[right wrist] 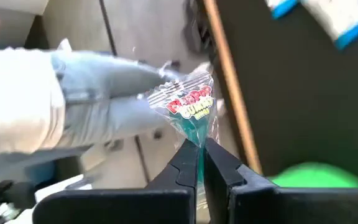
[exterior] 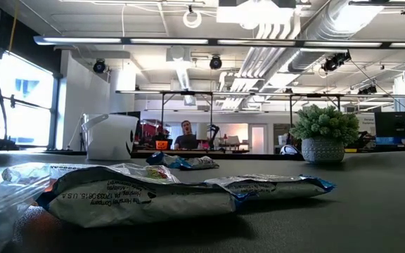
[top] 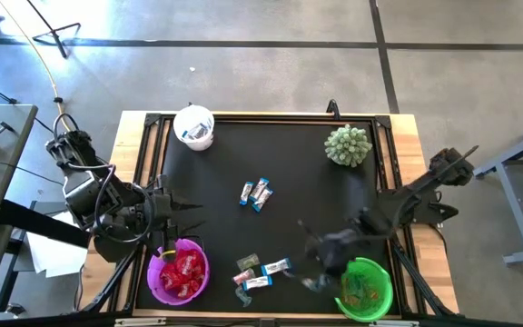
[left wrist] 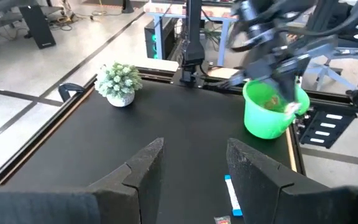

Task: Sort candy
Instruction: Put the blue gummy into the green bucket, then put the green gummy into the green bucket

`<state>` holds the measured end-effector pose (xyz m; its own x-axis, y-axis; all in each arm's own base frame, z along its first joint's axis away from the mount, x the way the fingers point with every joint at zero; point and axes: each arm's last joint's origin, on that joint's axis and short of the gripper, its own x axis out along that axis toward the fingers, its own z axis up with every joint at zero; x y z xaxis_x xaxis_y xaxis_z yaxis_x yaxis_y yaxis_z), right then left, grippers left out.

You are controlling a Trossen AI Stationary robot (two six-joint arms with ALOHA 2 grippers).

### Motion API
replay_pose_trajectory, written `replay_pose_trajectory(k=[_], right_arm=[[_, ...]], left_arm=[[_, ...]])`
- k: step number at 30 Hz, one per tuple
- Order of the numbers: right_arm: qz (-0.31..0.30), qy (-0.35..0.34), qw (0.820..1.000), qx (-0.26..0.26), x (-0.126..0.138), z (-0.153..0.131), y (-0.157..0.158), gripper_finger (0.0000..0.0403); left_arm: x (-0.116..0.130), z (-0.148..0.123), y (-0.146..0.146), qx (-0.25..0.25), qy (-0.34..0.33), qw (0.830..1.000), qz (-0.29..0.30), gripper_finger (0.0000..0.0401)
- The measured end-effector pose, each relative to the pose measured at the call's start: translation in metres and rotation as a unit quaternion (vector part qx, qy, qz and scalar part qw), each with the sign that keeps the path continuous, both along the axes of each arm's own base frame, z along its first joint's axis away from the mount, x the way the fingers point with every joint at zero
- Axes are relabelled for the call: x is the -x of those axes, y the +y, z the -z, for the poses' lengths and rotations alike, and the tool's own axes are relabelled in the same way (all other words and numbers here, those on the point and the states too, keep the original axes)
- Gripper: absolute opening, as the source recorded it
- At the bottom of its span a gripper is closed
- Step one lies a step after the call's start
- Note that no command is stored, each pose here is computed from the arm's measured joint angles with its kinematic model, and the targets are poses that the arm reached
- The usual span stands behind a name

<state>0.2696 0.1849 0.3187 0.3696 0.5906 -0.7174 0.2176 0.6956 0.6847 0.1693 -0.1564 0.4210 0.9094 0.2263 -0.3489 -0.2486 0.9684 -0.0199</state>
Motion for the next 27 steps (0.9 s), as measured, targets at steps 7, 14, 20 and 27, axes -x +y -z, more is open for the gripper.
replay_pose_trajectory(k=[7, 14, 20, 27], right_arm=[[-0.016, 0.089, 0.996, -0.001, 0.044, 0.003, 0.04, 0.0002], [0.054, 0.186, 0.974, 0.119, 0.077, 0.018, 0.04, 0.0003], [0.102, 0.219, 0.961, 0.137, 0.082, 0.02, 0.037, 0.0042], [0.115, 0.193, 0.963, 0.147, 0.078, 0.02, 0.035, 0.0136]], left_arm=[[0.0, 0.0, 0.0, -0.009, -0.003, 1.0, -0.005, 0.0158], [0.0, 0.0, 0.0, -0.011, -0.003, 1.0, -0.004, 0.0158], [0.0, 0.0, 0.0, -0.01, -0.002, 1.0, -0.003, 0.0158], [0.0, 0.0, -0.001, 0.0, 0.004, 1.0, 0.007, 0.0158]])
